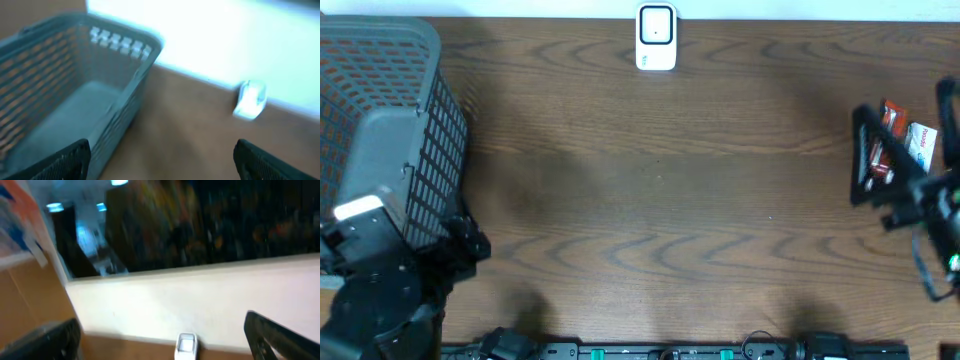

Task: Scan the item barcode

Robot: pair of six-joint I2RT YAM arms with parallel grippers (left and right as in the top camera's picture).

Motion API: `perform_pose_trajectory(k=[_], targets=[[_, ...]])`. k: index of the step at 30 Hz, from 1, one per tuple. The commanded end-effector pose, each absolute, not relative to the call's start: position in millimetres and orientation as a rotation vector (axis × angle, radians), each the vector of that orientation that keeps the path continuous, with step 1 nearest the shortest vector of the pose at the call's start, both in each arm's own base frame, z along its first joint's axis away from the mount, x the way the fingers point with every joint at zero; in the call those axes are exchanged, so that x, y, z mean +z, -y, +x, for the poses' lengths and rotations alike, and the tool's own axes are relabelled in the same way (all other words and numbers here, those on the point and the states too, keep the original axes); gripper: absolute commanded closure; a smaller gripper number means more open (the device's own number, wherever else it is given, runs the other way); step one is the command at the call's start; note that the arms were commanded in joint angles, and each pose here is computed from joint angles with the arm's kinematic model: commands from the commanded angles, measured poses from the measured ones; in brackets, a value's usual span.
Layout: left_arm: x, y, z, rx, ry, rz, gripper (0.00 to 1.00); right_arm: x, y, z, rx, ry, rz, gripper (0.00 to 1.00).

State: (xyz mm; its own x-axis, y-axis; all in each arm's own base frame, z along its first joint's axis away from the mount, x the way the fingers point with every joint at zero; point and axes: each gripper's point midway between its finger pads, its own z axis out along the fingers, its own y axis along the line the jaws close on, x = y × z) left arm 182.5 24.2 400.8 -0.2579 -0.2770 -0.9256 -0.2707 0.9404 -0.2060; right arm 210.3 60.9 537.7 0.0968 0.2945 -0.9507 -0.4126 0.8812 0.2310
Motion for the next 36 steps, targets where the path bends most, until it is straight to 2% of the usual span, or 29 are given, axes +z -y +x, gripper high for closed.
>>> perform_pose_trajectory(k=[1, 5, 8, 10, 13, 17, 21, 30, 36], targets=[[431.6, -18.7, 192.6, -0.087, -1.727, -0.421, 0.09, 542.8, -63.1, 168.5, 0.551, -1.267, -0.106, 0.01], [509.2, -14.4, 204.0, -0.182, -1.423, -0.415, 0.09, 551.0, -58.7, 146.4, 0.547, -1.155, -0.089, 0.01], [558.9, -13.9, 205.6, -0.161, -1.239, -0.369, 0.09, 552.4, -45.3, 151.0, 0.504, -1.145, -0.015, 0.01], [575.7, -13.1, 207.4, -0.061, -1.191, -0.297, 0.08, 551.6, -32.6, 158.8, 0.465, -1.146, 0.055, 0.01], [572.5, -18.8, 209.7, 0.145, -1.228, -0.208, 0.09, 549.3, -10.2, 167.8, 0.375, -1.142, 0.163, 0.01], [563.9, -48.9, 201.5, 0.349, -1.267, -0.306, 0.09, 544.4, 16.1, 169.9, 0.261, -1.134, 0.284, 0.01], [551.1, -70.5, 192.7, 0.528, -1.330, -0.365, 0.09, 539.5, 11.7, 166.4, 0.275, -1.154, 0.267, 0.01], [555.1, -86.4, 164.6, 0.524, -1.293, -0.427, 0.09, 541.9, 8.7, 101.5, 0.285, -1.031, 0.243, 0.01], [544.6, -97.2, 138.7, 0.474, -1.283, -0.463, 0.09, 515.9, 6.2, 61.8, 0.302, -0.942, 0.227, 0.01]])
